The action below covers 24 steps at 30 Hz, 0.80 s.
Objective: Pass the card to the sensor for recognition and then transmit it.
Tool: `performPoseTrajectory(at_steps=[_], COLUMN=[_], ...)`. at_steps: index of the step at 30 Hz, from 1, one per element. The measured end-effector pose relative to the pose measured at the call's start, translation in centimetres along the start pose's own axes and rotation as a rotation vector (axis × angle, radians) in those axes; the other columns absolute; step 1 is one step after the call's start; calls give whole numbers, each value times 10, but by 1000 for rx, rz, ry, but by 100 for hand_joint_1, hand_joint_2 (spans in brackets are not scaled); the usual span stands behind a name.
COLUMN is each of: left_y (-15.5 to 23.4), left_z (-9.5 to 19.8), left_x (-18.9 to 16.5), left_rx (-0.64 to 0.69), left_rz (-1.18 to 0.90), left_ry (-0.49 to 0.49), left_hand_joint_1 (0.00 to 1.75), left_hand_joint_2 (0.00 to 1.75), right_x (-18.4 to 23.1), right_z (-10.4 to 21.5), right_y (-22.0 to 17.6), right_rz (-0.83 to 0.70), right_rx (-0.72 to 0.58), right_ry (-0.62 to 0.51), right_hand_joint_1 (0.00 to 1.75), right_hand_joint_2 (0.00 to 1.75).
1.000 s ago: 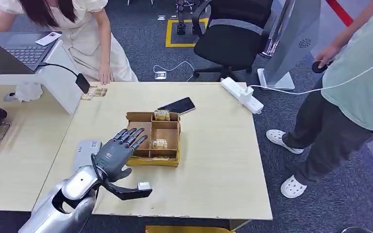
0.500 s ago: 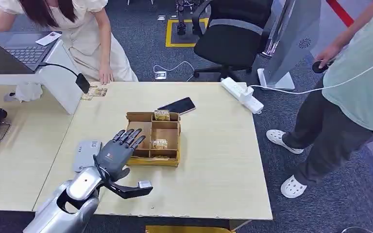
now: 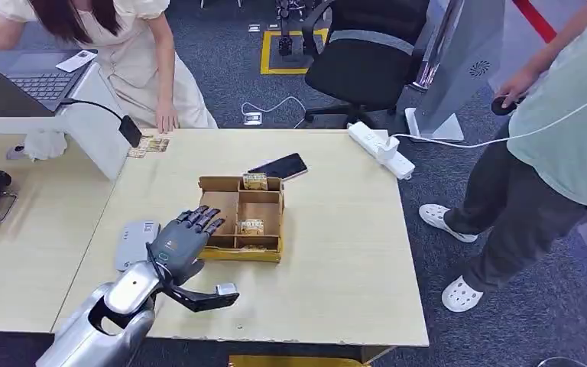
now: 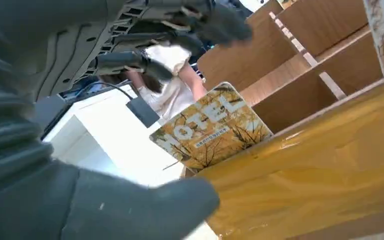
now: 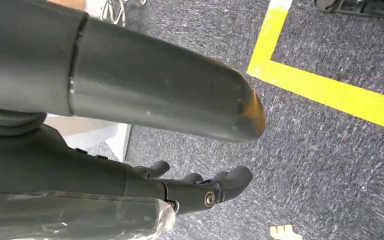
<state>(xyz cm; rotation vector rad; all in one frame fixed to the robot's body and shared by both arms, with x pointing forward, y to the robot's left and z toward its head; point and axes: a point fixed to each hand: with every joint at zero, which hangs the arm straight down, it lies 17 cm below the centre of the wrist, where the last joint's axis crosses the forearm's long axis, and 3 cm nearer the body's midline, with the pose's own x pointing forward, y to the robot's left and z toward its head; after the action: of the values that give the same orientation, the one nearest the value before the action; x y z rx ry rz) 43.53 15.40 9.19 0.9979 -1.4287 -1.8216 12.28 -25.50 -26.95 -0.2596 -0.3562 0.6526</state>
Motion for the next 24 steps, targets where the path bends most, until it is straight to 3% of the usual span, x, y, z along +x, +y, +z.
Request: performPoseTrajectory(at_steps=[2, 4, 5, 24], left_y=[0, 1, 1, 0], left_z=[0, 0, 0, 2], left_x=[-2, -4, -4, -2], left_rx=[1, 2, 2, 0], left_rz=[2, 5, 6, 56], left_ry=[3, 8, 8, -23], left_hand_joint_1=[166, 166, 175, 175], left_hand_joint_2=[175, 175, 175, 175], right_x=[0, 1, 1, 0], right_z=[0, 0, 0, 0], right_y=[0, 0, 0, -1], right_rz=[0, 0, 0, -14], right_rx=[0, 0, 0, -2], right_ry=[0, -4, -4, -4], right_hand_joint_1=[0, 0, 0, 0], right_hand_joint_2=[0, 0, 0, 0])
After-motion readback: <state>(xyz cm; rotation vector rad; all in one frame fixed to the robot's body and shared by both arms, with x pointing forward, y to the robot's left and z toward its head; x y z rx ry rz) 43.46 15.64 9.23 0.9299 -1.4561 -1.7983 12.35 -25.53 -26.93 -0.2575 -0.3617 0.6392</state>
